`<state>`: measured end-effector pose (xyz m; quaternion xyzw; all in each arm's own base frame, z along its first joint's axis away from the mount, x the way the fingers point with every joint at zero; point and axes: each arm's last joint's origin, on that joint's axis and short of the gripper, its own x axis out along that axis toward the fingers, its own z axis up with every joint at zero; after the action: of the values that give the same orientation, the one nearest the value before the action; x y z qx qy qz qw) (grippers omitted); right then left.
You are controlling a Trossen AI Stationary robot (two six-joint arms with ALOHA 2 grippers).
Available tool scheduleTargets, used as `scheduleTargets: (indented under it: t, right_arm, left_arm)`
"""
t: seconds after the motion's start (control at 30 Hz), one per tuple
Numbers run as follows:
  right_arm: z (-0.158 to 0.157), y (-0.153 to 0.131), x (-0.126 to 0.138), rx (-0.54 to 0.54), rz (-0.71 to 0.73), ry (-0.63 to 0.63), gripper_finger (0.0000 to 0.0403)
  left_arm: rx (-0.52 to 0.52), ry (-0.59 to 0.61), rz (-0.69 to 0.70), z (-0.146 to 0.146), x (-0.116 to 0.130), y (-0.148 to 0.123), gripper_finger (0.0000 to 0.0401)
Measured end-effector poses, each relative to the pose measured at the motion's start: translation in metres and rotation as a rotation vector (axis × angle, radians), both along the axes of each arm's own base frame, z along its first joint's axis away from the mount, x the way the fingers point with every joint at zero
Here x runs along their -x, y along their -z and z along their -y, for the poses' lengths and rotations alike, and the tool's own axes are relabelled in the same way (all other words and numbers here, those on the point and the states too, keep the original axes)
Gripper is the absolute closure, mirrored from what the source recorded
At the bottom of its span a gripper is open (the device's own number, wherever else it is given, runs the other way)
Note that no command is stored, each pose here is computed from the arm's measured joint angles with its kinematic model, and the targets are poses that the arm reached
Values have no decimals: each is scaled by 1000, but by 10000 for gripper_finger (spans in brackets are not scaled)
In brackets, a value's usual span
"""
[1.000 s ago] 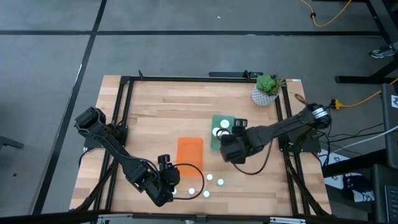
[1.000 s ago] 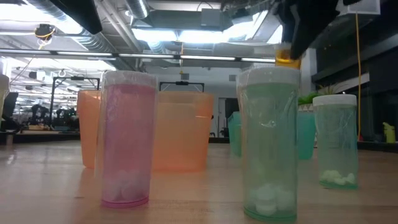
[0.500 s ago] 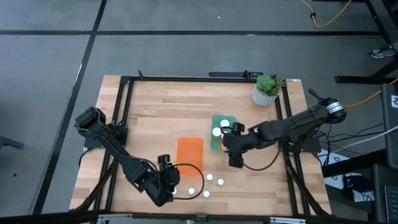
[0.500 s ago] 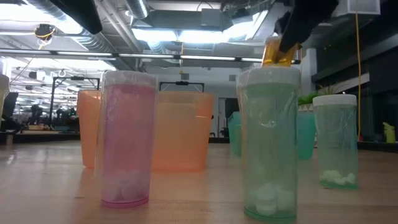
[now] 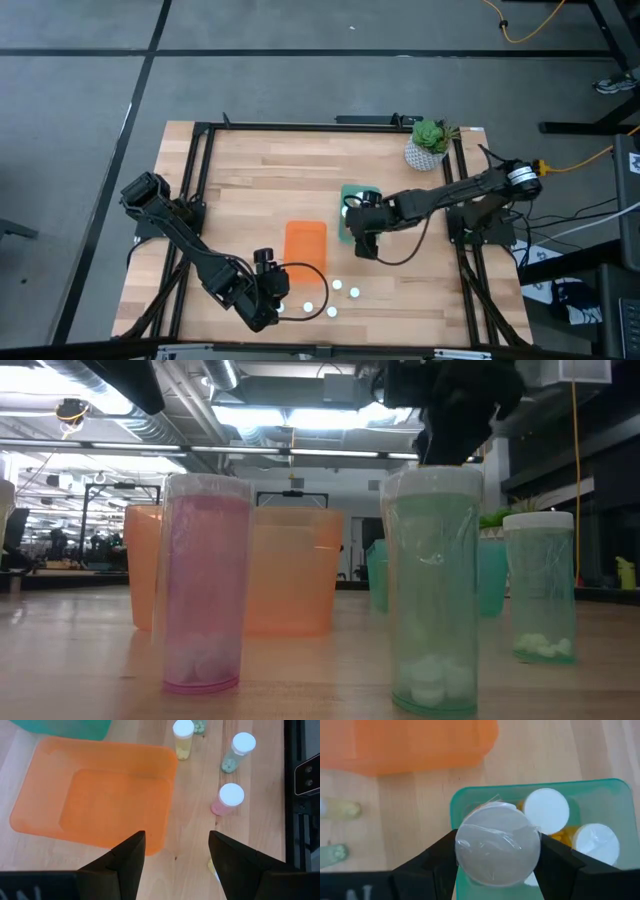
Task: Pick and place medicine bottles into bin by pill shape (circle, oval)
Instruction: Put the big orange capsule bottle into the green bin
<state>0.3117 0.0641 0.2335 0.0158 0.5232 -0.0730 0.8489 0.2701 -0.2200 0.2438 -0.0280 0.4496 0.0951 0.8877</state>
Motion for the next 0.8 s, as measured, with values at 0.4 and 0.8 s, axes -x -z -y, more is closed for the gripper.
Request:
scheduleTargets:
  t: [0.4,0.8]
  right_arm:
    - [13,32,-17,-8,-95,9,188]
    - [15,41,-20,-36,-121,35,161]
  left_arm:
    - [0,0,0,0,0,0,190]
    - [-1,0,-1,0,0,0,190]
